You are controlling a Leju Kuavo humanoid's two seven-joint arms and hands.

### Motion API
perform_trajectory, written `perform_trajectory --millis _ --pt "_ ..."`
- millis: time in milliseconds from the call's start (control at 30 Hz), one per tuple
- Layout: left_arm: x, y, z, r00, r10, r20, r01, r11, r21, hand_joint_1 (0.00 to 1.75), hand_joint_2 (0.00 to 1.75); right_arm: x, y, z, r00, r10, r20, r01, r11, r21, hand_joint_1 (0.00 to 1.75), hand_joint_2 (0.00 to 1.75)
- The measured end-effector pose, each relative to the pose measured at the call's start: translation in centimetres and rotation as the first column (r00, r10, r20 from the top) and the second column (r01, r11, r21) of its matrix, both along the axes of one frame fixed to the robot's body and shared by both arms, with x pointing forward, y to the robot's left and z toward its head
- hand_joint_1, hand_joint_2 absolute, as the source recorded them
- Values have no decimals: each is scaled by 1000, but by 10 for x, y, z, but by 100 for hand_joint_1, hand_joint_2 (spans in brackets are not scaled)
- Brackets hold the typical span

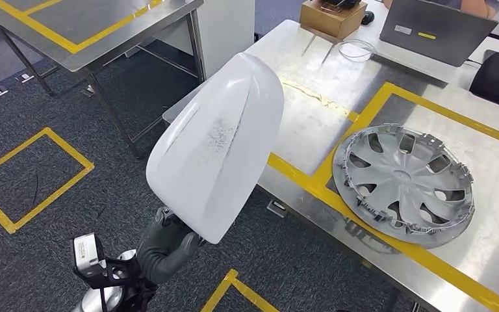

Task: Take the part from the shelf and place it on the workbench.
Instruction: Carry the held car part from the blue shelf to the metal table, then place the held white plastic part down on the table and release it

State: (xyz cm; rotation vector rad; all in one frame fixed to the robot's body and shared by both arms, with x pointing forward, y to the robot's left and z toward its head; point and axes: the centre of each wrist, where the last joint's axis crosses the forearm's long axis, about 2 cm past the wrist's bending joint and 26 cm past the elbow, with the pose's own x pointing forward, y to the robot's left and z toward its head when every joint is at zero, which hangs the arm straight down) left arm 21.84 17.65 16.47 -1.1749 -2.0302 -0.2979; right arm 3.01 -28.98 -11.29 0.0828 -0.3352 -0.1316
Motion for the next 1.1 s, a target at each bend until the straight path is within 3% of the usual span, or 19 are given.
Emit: perform_trajectory --millis 1100 --pt "1 6 4 1000 20 15 -20 1000 20 175 175 0 -5 0 1000 -3 3 3 1000 24 0 0"
